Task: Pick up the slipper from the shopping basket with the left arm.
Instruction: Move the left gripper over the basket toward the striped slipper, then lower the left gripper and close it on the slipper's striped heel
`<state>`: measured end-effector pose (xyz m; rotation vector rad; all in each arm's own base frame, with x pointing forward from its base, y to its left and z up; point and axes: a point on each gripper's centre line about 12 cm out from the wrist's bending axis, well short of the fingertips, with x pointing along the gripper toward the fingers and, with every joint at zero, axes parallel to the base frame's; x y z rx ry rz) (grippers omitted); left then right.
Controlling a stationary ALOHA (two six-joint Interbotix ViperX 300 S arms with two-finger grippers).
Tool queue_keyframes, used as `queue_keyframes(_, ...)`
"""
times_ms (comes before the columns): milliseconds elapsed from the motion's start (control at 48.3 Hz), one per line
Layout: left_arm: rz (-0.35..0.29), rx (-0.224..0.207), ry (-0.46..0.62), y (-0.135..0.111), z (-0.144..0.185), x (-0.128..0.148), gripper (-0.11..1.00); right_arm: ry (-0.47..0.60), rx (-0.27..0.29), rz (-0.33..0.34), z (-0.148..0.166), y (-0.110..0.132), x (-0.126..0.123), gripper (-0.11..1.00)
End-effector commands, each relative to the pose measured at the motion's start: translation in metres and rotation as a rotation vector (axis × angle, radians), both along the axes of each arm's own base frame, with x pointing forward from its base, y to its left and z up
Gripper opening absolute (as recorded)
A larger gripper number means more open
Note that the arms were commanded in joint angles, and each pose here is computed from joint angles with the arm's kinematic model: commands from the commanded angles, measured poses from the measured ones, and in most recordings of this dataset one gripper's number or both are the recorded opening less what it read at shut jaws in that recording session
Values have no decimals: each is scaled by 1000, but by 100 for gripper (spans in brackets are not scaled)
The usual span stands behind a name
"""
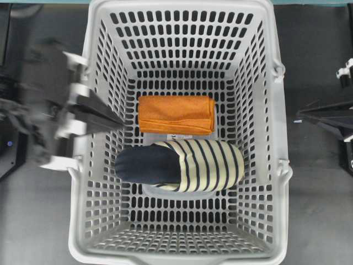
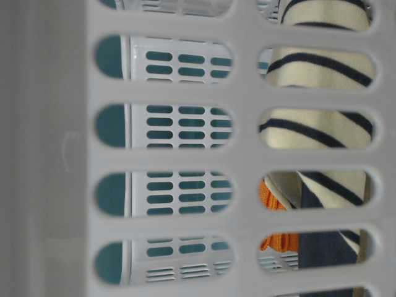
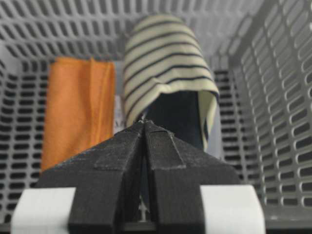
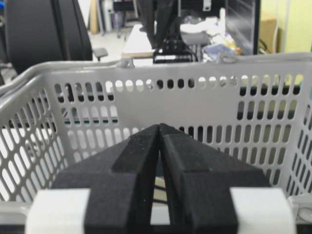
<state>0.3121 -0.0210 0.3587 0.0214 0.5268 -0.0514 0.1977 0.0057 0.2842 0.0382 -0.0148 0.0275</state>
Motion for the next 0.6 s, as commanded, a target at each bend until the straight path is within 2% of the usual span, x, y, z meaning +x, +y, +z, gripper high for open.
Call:
queue_keyframes(0, -10, 6, 41, -6, 6, 24, 0, 2, 4, -1, 1, 0, 1, -1)
queue_keyframes(207, -6, 12, 165, -11, 0, 72, 0, 5, 4, 1, 0, 0, 0, -1)
queue_keyframes(414, 0, 19, 322, -17, -18, 106, 3, 3, 6, 1, -1, 0, -1, -1)
queue_keyframes(497, 15, 7, 375, -19, -24, 118, 19, -1, 6, -1, 0, 0, -2, -1)
queue_keyframes(580, 34, -13, 423, -24, -33, 129, 46, -3, 5, 1, 0, 0, -3, -1)
